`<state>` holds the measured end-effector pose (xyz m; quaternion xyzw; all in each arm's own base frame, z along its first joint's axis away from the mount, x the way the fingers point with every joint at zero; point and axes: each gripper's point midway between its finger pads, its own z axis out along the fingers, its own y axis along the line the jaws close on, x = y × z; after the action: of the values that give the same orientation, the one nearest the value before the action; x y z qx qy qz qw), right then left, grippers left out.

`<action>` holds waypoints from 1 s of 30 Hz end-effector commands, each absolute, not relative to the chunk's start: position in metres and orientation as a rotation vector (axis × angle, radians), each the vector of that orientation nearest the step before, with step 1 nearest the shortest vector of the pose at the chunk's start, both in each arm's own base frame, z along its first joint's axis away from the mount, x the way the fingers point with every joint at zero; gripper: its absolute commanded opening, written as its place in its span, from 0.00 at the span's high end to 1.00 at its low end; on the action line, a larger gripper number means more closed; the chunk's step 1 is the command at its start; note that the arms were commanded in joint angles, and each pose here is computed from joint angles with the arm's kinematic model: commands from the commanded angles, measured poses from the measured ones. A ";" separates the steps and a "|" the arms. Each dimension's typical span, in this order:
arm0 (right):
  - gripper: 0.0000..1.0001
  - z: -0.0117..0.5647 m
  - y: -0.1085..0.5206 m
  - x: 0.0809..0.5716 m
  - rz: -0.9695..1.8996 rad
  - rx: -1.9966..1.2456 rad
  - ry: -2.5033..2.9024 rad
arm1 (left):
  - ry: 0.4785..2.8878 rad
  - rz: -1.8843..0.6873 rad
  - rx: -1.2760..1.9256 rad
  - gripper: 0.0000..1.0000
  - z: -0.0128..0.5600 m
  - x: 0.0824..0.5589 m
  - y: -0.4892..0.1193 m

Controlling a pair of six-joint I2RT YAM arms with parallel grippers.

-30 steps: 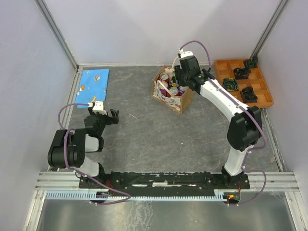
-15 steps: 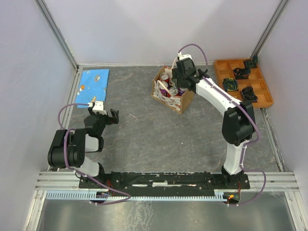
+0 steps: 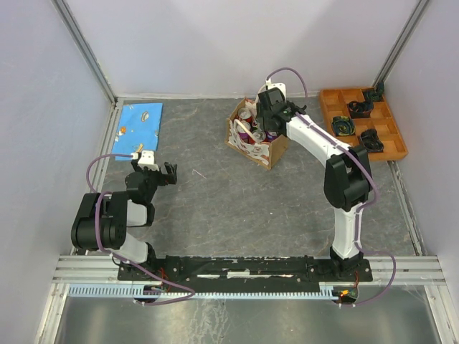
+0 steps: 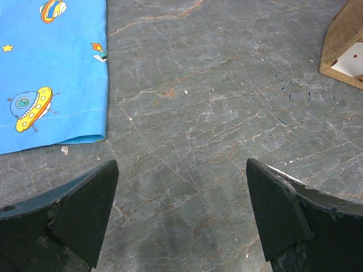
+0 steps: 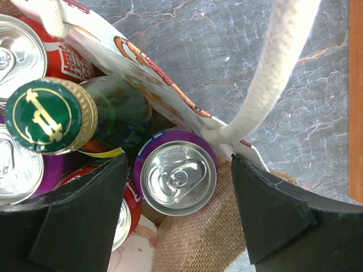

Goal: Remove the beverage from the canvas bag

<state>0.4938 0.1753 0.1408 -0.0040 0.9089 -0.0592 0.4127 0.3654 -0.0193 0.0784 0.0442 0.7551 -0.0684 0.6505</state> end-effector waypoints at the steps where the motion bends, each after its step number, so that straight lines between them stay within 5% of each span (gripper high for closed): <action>1: 0.18 0.144 0.163 0.502 -0.184 0.080 2.292 | 1.649 -0.117 0.103 0.01 0.095 0.373 -0.014; 14: 0.38 0.125 0.162 0.496 -0.195 0.107 2.364 | 1.651 -0.119 0.104 0.01 0.094 0.372 -0.014; 30: 0.28 0.090 0.155 0.470 -0.262 0.058 2.507 | 1.652 -0.119 0.103 0.01 0.094 0.372 -0.014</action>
<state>0.4958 0.1742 0.1224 0.0359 0.9236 -0.0551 0.3777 0.3654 -0.0193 0.0783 0.0442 0.7553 -0.0684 0.6503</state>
